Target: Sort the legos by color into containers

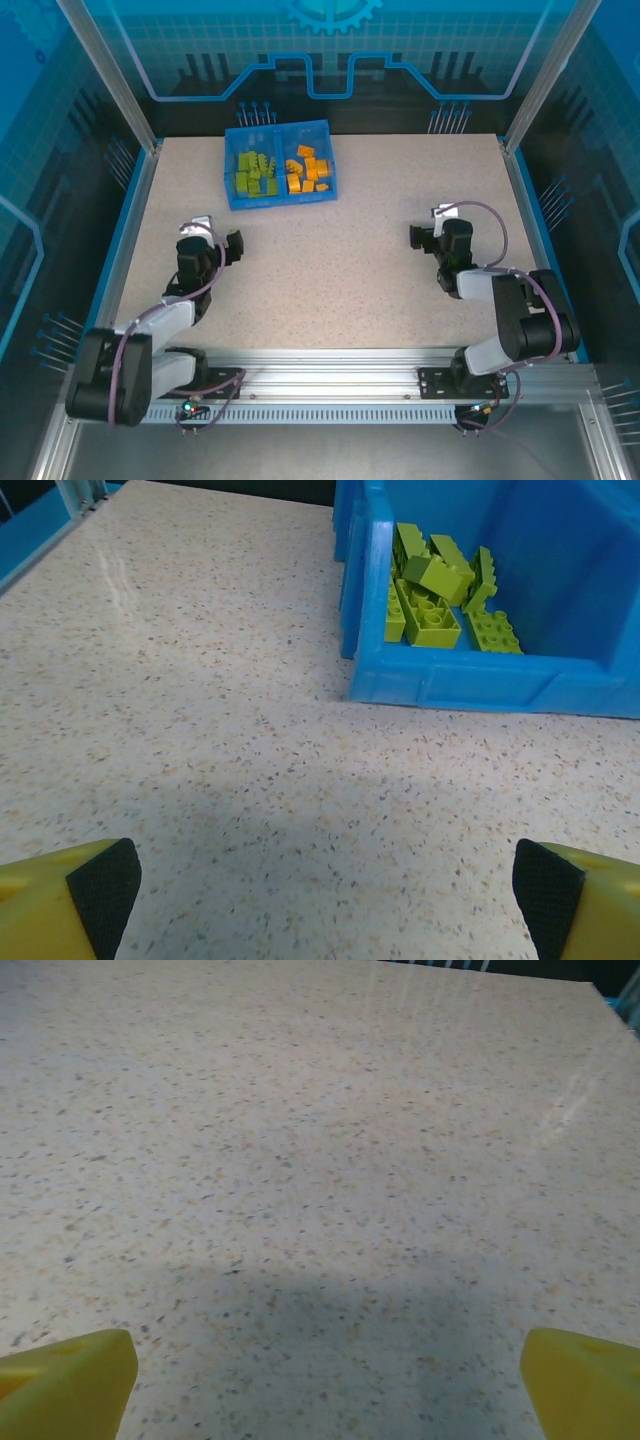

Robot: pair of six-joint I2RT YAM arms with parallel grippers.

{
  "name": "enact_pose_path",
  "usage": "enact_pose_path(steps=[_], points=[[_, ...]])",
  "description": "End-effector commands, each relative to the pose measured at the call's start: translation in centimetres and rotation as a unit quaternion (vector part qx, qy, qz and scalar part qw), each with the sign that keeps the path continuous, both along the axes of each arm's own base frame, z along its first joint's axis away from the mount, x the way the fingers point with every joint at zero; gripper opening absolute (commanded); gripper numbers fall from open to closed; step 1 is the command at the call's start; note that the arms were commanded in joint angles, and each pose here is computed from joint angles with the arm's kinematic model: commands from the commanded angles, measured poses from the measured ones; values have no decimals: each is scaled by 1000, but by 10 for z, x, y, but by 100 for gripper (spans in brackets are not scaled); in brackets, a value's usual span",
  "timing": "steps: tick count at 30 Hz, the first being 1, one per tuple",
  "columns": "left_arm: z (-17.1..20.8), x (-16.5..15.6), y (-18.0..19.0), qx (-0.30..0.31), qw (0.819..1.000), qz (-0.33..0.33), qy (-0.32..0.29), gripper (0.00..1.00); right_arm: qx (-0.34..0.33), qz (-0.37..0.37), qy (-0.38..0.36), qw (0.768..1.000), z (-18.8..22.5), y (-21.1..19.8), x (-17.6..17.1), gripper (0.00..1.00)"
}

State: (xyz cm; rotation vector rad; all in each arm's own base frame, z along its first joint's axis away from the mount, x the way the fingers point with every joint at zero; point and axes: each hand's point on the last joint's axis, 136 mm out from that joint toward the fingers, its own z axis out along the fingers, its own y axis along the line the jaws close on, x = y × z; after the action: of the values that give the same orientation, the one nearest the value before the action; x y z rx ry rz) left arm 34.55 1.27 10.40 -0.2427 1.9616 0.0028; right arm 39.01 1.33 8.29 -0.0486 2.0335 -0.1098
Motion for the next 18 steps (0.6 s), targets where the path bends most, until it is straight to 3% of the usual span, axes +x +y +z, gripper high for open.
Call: enact_pose_path(steps=[1,3,8,18], points=[[22,24,-3,2,997,-35,-70,99,10,28,-36,999,12,7,6,100],[5,34,3,-26,998,-40,-43,99,8,26,-38,999,12,6,6,100],[-10,47,-18,-28,994,-108,-21,99,8,28,-38,999,12,7,6,100],[-13,50,-22,-7,995,-103,-7,99,9,28,-37,999,12,7,6,100]])
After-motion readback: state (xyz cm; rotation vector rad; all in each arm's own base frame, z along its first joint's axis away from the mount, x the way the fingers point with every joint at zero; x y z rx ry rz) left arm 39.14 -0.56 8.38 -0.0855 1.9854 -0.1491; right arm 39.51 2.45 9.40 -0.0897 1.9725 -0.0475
